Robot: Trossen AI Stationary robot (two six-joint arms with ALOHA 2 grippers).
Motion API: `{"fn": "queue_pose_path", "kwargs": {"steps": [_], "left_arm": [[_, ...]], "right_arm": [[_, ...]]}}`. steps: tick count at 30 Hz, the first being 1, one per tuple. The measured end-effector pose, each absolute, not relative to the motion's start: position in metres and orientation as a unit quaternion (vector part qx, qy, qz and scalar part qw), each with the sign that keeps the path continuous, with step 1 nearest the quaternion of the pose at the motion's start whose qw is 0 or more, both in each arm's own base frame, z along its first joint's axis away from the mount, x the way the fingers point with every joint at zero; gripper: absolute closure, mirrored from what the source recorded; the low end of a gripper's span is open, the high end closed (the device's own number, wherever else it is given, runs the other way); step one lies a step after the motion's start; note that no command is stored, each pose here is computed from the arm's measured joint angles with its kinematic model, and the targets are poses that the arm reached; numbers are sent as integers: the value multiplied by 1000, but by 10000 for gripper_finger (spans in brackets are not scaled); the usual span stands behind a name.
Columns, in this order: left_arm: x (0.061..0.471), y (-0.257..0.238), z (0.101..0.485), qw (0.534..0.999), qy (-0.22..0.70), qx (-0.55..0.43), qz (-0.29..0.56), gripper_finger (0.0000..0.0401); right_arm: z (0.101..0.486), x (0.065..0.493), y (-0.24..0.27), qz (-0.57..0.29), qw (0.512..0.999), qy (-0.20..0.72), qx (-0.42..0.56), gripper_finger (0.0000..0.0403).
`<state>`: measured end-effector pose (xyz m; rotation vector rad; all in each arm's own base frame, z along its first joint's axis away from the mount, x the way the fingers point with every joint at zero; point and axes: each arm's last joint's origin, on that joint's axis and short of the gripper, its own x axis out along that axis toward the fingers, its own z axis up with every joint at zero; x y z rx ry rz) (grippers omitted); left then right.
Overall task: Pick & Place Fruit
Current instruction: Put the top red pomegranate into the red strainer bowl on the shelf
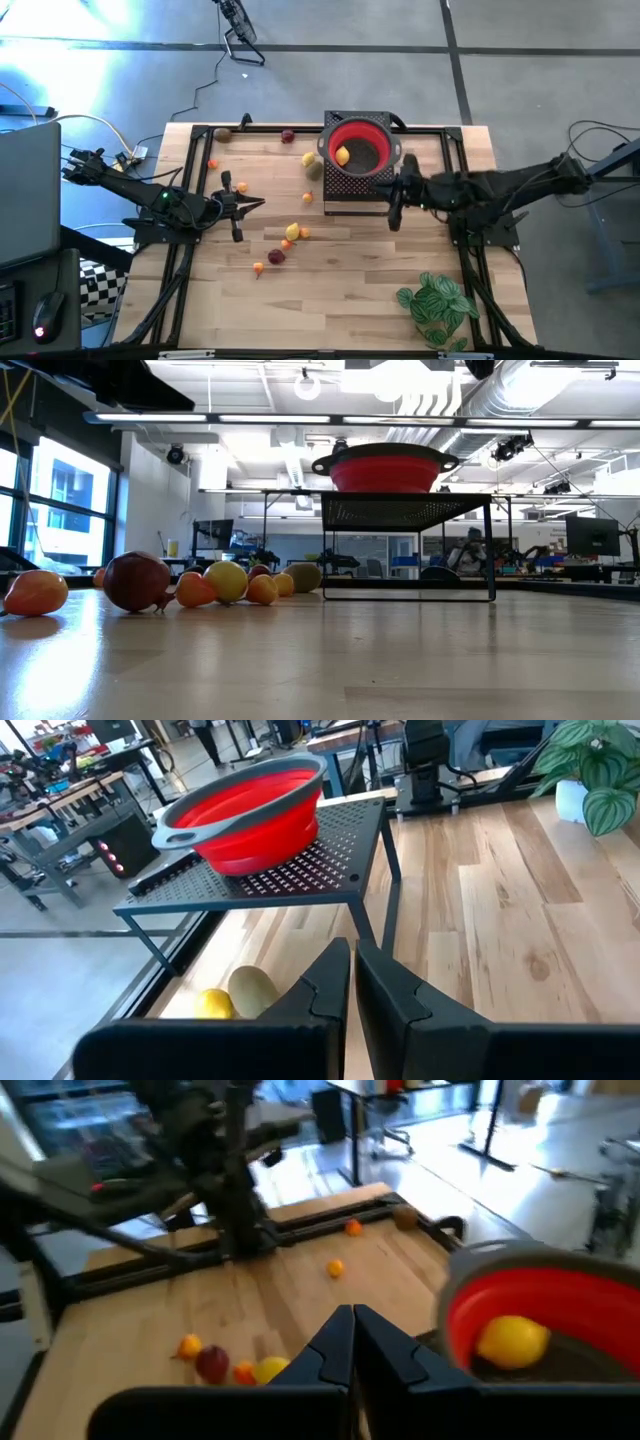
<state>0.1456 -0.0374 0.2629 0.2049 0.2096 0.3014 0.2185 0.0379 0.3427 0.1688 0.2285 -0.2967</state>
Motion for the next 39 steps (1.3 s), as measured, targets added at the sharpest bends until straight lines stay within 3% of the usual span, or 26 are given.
{"fn": "queue_pose_path", "kwargs": {"steps": [16,21,39], "left_arm": [[145,-37,258,976,125,102,149,384],[145,-37,258,975,125,104,151,384],[144,-34,260,966,114,89,215,384]], "right_arm": [[306,190,61,-118,992,27,35,401],[299,173,58,-63,997,12,46,401],[227,149,33,-67,985,-34,154,401]]}}
